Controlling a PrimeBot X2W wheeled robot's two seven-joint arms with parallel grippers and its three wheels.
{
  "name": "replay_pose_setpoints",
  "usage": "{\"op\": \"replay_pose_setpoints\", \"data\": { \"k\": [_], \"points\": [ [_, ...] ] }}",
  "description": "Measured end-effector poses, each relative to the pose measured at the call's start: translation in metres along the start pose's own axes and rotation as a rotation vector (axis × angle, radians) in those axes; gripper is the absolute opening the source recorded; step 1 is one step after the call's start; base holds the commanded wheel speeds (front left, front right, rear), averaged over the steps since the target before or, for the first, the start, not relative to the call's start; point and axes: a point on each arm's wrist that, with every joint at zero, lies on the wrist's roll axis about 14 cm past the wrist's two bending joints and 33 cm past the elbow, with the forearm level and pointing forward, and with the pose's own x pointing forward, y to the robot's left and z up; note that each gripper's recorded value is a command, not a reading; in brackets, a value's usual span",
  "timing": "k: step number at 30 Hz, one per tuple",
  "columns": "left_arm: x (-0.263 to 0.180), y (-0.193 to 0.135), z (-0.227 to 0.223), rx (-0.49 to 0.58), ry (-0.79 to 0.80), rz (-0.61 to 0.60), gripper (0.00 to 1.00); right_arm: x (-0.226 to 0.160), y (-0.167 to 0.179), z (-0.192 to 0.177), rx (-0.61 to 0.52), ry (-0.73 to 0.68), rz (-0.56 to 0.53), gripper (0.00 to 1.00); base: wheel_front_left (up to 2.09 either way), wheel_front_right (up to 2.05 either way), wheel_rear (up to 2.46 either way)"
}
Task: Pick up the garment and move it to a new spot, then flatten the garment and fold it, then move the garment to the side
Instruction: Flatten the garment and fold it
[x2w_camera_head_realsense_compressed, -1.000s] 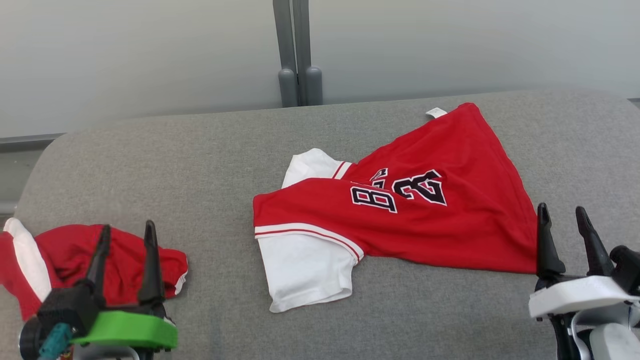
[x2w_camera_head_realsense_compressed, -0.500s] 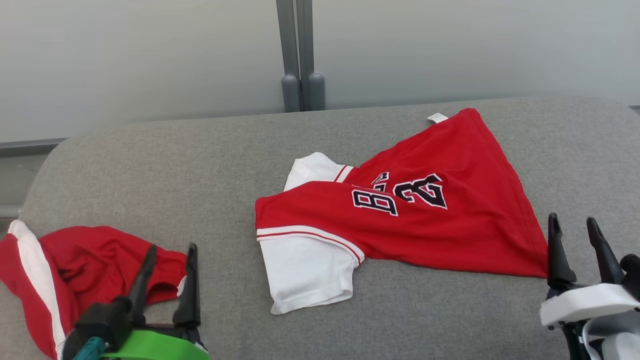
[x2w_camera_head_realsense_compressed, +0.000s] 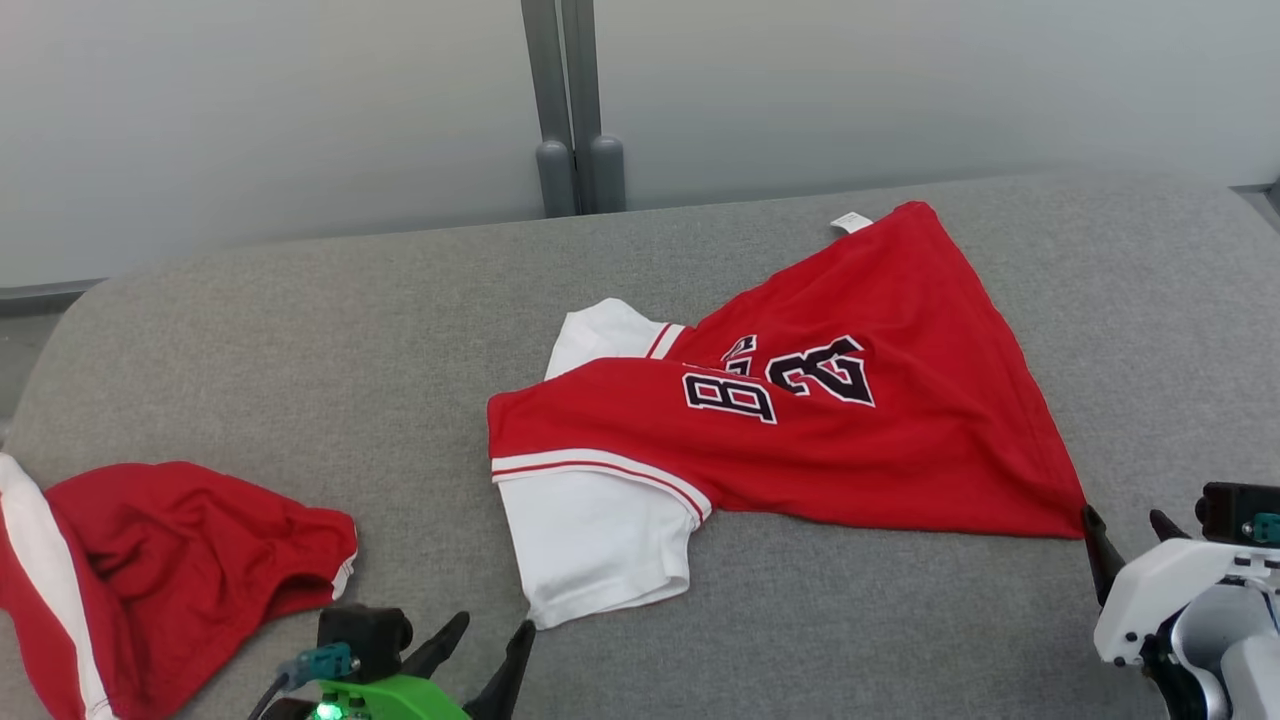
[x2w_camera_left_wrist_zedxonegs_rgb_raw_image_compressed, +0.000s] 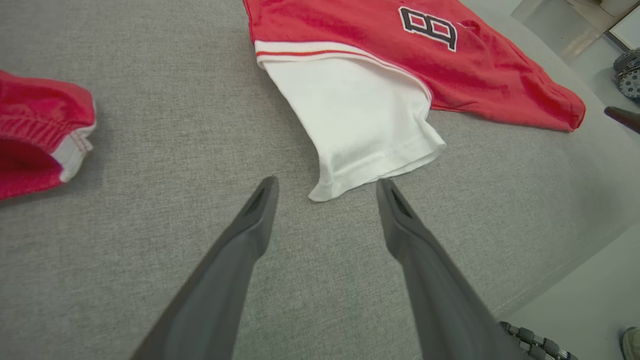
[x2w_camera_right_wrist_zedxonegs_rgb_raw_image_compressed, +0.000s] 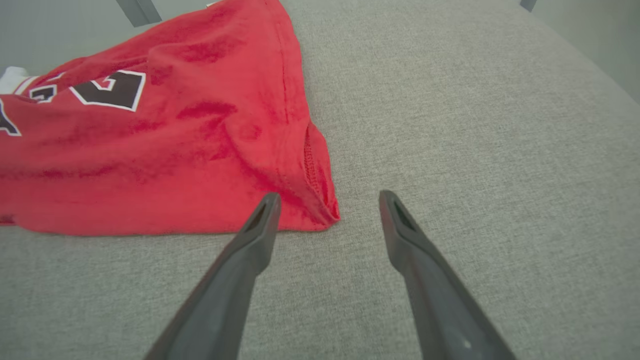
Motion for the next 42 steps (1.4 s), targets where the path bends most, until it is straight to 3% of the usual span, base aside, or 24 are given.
{"op": "replay_pose_setpoints", "data": {
  "k": [9,20,21,22,23,24,25,26,27,33,42],
  "points": [
    [0.029,0.0,-0.012,-0.029,0.109,-0.042,1.0,0.032,0.008,-0.02,0.015,0.13,0.027,1.0,0.0,0.0,0.0],
    [0.048,0.005,-0.031,-0.05,0.182,-0.051,1.0,0.053,0.02,-0.039,0.026,0.189,0.055,1.0,0.0,0.0,0.0],
    [0.048,0.004,-0.033,-0.054,0.187,-0.052,1.0,0.054,0.02,-0.04,0.029,0.192,0.057,0.96,0.0,0.0,0.0],
    [0.049,0.002,-0.034,-0.061,0.189,-0.056,0.96,0.054,0.02,-0.04,0.031,0.191,0.058,0.81,0.0,0.0,0.0],
    [0.049,0.001,-0.034,-0.07,0.188,-0.06,0.71,0.054,0.02,-0.039,0.034,0.189,0.059,0.45,0.0,0.0,0.0],
    [0.05,0.0,-0.033,-0.072,0.182,-0.064,0.47,0.054,0.02,-0.039,0.035,0.188,0.059,0.19,0.0,0.0,0.0],
    [0.05,-0.001,-0.032,-0.076,0.176,-0.066,0.38,0.054,0.02,-0.039,0.038,0.186,0.058,0.05,0.0,0.0,0.0],
    [0.05,-0.002,-0.032,-0.078,0.172,-0.067,0.2,0.054,0.02,-0.039,0.043,0.184,0.06,0.0,0.0,0.0,0.0],
    [0.049,-0.002,-0.033,-0.079,0.168,-0.067,0.0,0.053,0.021,-0.039,0.047,0.181,0.061,0.0,0.0,0.0,0.0],
    [0.044,-0.009,-0.022,-0.089,0.113,-0.091,0.0,0.05,0.026,-0.031,0.1,0.12,0.072,0.0,0.0,0.0,0.0],
    [0.02,0.006,0.04,-0.023,-0.142,-0.067,0.0,0.037,0.051,-0.001,0.243,-0.016,0.156,0.0,0.0,0.0,0.0]
  ]
}}
